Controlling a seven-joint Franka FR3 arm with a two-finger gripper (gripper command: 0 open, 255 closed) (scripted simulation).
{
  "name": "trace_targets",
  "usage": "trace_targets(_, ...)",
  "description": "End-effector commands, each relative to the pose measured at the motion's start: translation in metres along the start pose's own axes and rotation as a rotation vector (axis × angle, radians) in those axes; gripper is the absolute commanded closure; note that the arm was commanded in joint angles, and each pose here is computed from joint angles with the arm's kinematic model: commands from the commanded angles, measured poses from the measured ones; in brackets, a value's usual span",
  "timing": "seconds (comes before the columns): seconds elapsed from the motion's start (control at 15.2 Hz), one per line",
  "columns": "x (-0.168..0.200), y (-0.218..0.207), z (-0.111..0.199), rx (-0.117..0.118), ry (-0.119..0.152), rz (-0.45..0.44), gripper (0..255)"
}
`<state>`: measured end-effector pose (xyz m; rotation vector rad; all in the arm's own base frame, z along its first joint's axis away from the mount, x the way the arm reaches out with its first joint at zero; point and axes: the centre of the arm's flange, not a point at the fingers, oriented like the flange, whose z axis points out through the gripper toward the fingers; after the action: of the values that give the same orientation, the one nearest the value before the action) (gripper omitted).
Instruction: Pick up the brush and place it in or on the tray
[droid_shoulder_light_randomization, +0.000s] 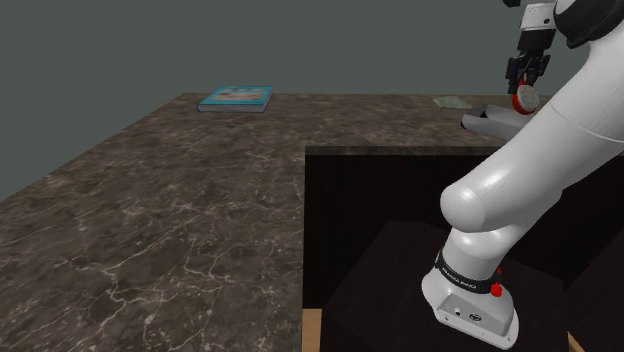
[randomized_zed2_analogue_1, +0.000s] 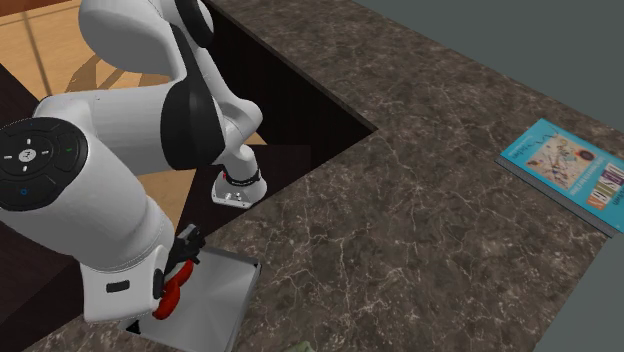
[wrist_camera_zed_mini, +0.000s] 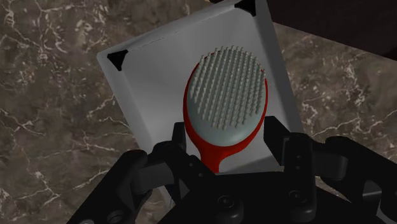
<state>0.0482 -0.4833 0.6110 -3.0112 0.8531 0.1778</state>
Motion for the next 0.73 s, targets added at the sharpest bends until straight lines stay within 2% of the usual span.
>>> trace_targets(0.0,0.001,-0.001,0.011,0.0,0.001,0.0,255)
trace_targets(0.46,0.005,-0.001,0.047,0.0,0.001,0.0,255)
trace_targets(0.66,0.005,-0.002,0.051,0.0,0.001,0.0,255)
